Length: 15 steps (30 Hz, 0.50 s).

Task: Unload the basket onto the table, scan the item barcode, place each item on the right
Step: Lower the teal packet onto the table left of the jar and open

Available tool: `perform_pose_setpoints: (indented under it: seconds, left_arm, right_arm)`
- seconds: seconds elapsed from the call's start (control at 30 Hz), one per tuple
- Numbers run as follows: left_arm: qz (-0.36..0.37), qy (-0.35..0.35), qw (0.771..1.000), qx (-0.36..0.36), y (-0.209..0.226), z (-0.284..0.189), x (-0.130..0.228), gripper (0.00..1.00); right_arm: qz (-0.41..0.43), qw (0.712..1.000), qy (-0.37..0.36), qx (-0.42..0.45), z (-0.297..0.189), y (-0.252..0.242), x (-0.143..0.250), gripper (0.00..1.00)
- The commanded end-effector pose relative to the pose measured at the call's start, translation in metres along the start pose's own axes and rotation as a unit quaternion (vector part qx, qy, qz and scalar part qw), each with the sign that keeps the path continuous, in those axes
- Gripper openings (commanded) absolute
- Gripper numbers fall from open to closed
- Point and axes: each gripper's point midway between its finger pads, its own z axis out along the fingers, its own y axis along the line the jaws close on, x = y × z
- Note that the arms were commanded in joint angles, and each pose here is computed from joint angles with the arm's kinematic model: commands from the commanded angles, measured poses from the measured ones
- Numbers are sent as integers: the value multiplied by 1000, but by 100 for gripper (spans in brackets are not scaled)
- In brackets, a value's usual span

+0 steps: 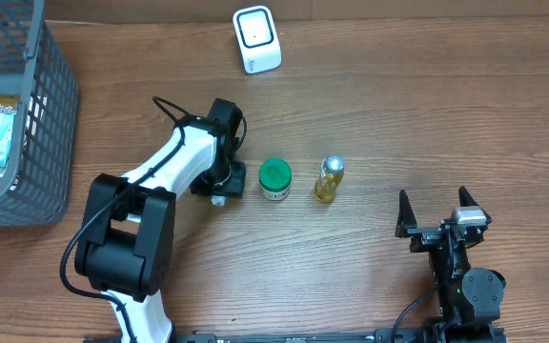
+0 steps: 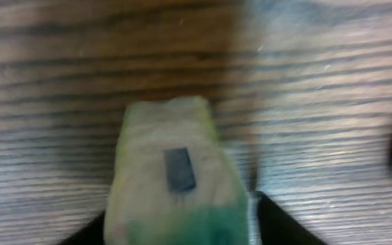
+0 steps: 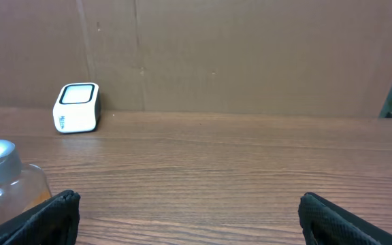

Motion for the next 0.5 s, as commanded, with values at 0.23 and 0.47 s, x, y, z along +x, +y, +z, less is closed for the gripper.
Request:
perform_pose_setpoints:
  seconds: [0.23, 0.47]
  left_arm:
    - [1, -7, 1000, -12, 1, 5, -3, 42]
    - [1, -24, 1000, -8, 0, 4, -11, 50]
  right_arm:
    - [-1, 1000, 2, -3, 1, 1, 4, 100]
    - [-1, 1000, 2, -3, 1, 1, 4, 100]
